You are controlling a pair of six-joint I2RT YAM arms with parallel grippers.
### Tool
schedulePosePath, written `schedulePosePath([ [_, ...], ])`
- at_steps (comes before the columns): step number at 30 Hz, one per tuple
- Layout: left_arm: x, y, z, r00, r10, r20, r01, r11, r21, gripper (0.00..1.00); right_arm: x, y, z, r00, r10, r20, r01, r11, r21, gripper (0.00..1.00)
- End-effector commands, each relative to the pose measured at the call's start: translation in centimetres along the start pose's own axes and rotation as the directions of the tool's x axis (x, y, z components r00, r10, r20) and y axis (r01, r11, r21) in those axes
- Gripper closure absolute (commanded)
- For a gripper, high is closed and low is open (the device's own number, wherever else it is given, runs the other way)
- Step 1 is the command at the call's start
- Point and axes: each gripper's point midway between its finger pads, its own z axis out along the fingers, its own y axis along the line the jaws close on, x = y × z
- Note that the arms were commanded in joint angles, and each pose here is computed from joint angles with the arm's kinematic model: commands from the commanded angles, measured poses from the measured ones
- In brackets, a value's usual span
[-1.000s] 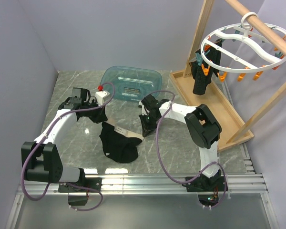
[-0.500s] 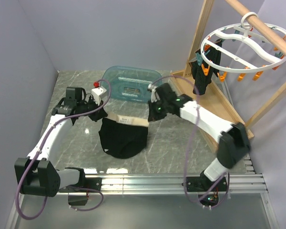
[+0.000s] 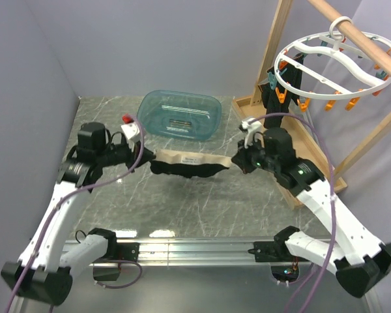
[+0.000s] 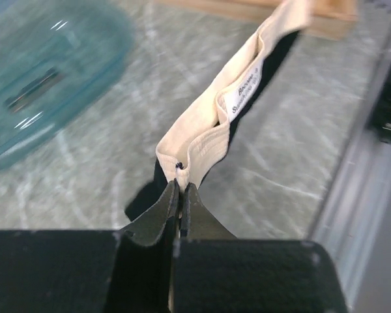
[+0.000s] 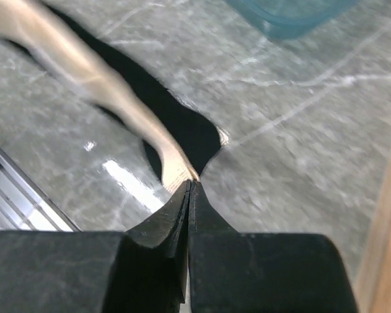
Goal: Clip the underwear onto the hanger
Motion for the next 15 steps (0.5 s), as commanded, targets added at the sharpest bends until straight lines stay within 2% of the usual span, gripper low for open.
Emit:
schedulePosePath([
  [1,-0.4,-4.3,-1.4,0.999,0.002,0.043,-0.006,0.995,0.097,1.00,1.0,0.5,-2.2,0.999,-0.037,0.018,0.038,0.997,-0.068,1.00],
  [3,-0.9,-5.2,-2.4,0.998,0.018,0.067,-0.023,0.997,0.074,1.00,1.8,2.0,-3.4,0.998,-0.060,0.009,0.061,0.987,-0.150,1.00],
  [5,-0.7,-5.7,-2.9,0.998,-0.014,0.067,0.010,0.998,0.066,1.00,2.5,2.4,-3.5,0.999,-0.032,-0.022,0.027,0.983,-0.179,1.00],
  [9,2.3,-5.0,-1.1,0.995,-0.099,-0.015,0.100,0.993,0.055,0.93,3.5,0.8,-1.4,0.998,0.025,-0.050,-0.031,0.993,-0.112,1.00],
  [10,3.4,-3.8,-0.5,0.989,-0.140,-0.047,0.140,0.990,-0.007,0.93,4.2,0.4,-0.6,0.997,0.043,-0.070,-0.050,0.994,-0.100,1.00],
  [13,7.5,-1.4,2.5,0.960,-0.229,-0.162,0.218,0.972,-0.082,0.94,6.7,-1.8,2.6,0.979,0.058,-0.194,-0.058,0.998,0.007,1.00],
  [14,9.6,-0.9,3.9,0.936,-0.267,-0.229,0.254,0.963,-0.085,0.95,8.2,-3.2,4.3,0.964,0.075,-0.254,-0.061,0.996,0.063,1.00],
  [15,10.2,-0.3,4.7,0.930,-0.279,-0.239,0.264,0.960,-0.092,0.95,8.8,-3.8,5.1,0.958,0.082,-0.275,-0.061,0.995,0.085,1.00],
])
